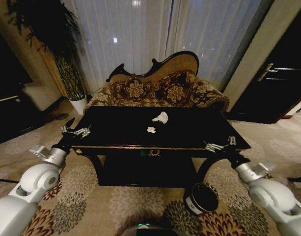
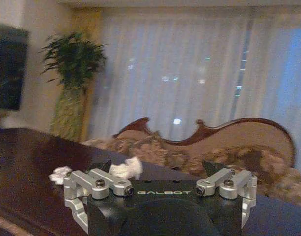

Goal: Move to the front of the table and place the trash on the table into the trash bin.

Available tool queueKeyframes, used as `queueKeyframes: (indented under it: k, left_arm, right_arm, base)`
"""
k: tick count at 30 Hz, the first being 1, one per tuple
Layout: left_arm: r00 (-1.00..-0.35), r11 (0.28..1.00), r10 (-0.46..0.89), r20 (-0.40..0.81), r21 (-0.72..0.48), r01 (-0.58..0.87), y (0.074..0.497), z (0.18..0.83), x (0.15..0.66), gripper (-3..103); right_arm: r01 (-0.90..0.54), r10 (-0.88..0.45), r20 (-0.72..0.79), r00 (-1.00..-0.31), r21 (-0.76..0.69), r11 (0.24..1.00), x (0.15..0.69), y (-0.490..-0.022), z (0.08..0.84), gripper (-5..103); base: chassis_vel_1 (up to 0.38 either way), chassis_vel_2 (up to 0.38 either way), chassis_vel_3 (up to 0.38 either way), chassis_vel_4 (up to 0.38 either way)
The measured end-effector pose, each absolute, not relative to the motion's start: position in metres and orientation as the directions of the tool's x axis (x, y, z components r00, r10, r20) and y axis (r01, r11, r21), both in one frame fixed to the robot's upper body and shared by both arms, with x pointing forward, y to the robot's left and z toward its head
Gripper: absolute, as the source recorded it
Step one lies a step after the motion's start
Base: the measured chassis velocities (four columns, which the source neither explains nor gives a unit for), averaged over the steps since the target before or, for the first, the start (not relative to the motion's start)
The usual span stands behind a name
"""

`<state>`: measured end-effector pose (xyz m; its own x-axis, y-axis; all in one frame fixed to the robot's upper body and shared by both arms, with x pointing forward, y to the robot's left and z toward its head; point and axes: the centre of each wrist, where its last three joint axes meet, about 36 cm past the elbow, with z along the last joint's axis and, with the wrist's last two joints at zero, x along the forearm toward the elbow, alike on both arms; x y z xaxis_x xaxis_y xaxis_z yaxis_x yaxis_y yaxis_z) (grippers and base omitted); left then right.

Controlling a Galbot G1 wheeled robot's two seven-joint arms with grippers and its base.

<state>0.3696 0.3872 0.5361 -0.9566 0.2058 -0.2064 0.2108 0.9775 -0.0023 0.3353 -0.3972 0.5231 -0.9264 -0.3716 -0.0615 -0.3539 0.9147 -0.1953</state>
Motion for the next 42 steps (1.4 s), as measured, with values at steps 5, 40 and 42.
queueKeyframes:
  k: [5,40,42]
  left_arm:
    - [-0.957,0.978,0.206,-0.206,-0.002,0.211,0.387,0.536,0.37,100]
    - [-0.957,0.978,0.206,-0.206,-0.002,0.211,0.387,0.536,0.37,100]
    - [-0.957,0.977,0.206,-0.206,-0.002,0.211,0.387,0.536,0.37,100]
  right_arm:
    - [-0.421,-0.436,-0.011,-0.9,-0.233,0.876,0.354,-0.391,0.527,100]
    - [-0.64,-0.6,0.227,-0.767,-0.212,0.738,0.463,-0.353,0.512,100]
    - [-0.658,-0.613,0.246,-0.751,-0.2,0.726,0.466,-0.346,0.509,100]
  base:
    - [0.0,0.0,0.0,0.0]
    - [0.0,0.0,0.0,0.0]
    - [0.0,0.0,0.0,0.0]
